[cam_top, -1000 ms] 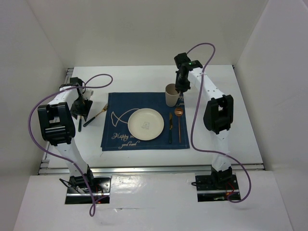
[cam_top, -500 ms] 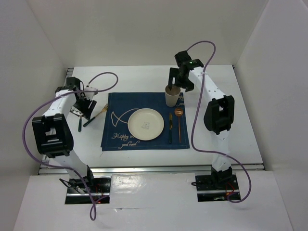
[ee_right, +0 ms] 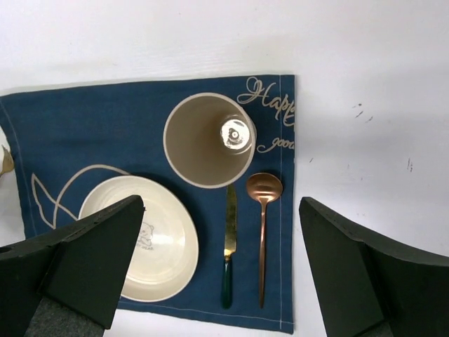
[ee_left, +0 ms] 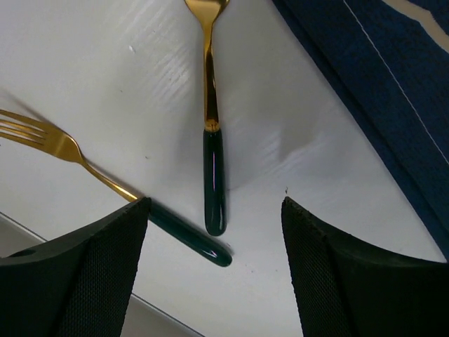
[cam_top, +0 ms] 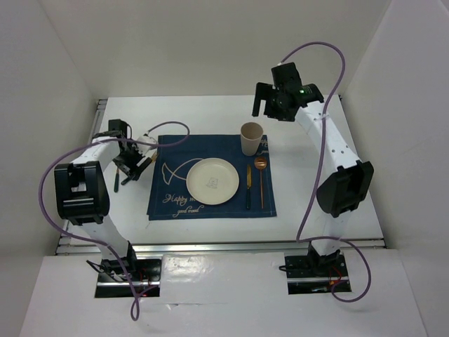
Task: Set the dinner table for one person
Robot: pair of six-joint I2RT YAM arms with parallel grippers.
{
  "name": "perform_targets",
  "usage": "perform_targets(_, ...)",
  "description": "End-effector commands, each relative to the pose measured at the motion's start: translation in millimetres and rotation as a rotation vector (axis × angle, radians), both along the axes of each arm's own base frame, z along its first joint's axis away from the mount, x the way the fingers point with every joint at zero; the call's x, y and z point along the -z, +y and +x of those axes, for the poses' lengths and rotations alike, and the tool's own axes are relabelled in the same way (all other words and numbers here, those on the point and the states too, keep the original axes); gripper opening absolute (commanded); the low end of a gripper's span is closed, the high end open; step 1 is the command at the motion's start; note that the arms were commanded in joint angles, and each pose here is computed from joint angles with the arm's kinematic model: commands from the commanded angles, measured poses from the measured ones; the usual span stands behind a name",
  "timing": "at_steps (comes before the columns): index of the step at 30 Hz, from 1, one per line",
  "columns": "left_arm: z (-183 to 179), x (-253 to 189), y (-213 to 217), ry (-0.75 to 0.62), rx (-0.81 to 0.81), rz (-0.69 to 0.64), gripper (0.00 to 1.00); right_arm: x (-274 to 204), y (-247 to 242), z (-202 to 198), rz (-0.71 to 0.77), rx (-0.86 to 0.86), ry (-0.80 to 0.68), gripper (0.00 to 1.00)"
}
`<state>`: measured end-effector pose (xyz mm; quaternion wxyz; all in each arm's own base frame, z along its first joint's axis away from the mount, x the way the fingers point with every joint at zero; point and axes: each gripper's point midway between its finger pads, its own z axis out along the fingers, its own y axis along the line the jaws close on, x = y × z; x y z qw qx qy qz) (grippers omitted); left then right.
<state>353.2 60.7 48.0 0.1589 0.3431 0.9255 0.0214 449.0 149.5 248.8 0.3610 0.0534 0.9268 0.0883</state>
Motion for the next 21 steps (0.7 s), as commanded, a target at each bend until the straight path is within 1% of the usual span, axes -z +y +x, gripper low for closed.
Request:
perform_targets(1,15.5,10.7,-1.4,-0.044,0.08,0.038,0.82,-10.8,1.8,-4.6,0.003,-0.018,-0.051,1.0)
perform_targets(3,19.6,21.9,-1.2,-0.026,0.07,0.032,0.78,-0.2,-2.6,-12.3,-0.013,-0.011,-0.024,1.0)
perform_targets(5,19.3,31.5,0.9,0.009,0.055,0.036,0.75,-0.2,-3.3,-14.3,-0.01,-0.011,-0.034,1.0)
perform_targets(6,13.0,39.1,1.7,0.046,0.041,0.038,0.74,-3.4,-4.0,-17.7,-0.001,-0.004,-0.038,1.0)
perform_targets(7,11.6,48.6,3.7,0.08,0.039,0.045,0.74,1.8,-6.4,-18.8,-0.012,0.004,-0.028,1.0)
perform_targets(8,13.9,50.8,8.0,0.087,0.018,0.064,0.74,-3.4,-8.5,-19.9,-0.015,0.01,-0.041,1.0)
perform_targets(10,13.6,54.9,11.6,0.12,-0.002,0.056,0.72,1.6,-13.6,-22.5,-0.033,0.026,-0.038,1.0)
perform_targets(12,6.9,64.1,10.4,0.167,-0.016,0.047,0.67,1.2,-16.5,-24.2,-0.042,0.035,-0.041,1.0)
perform_targets(14,8.6,62.0,13.6,0.174,-0.038,0.042,0.6,2.9,-16.9,-26.5,-0.038,0.042,-0.028,1.0)
perform_targets(15,0.8,62.5,9.6,0.205,-0.043,0.022,0.47,-1.0,-18.9,-27.2,-0.041,0.049,-0.039,1.0)
perform_targets(18,-5.0,59.9,2.7,0.242,-0.071,-0.017,0.21,-3.0,-19.0,-27.5,-0.038,0.049,-0.049,1.0)
perform_targets(19,-10.9,56.5,-2.2,0.271,-0.078,-0.043,0.1,-6.8,-19.4,-28.7,-0.035,0.049,-0.058,1.0)
perform_targets(20,-14.4,57.4,-5.6,0.296,-0.096,-0.061,0.05,-6.9,-21.4,-28.1,-0.043,0.058,-0.06,1.0)
perform_targets(21,-11.1,52.0,-4.2,0.291,-0.123,-0.074,0.0,-8.5,-22.7,-25.9,-0.047,0.066,-0.071,1.0)
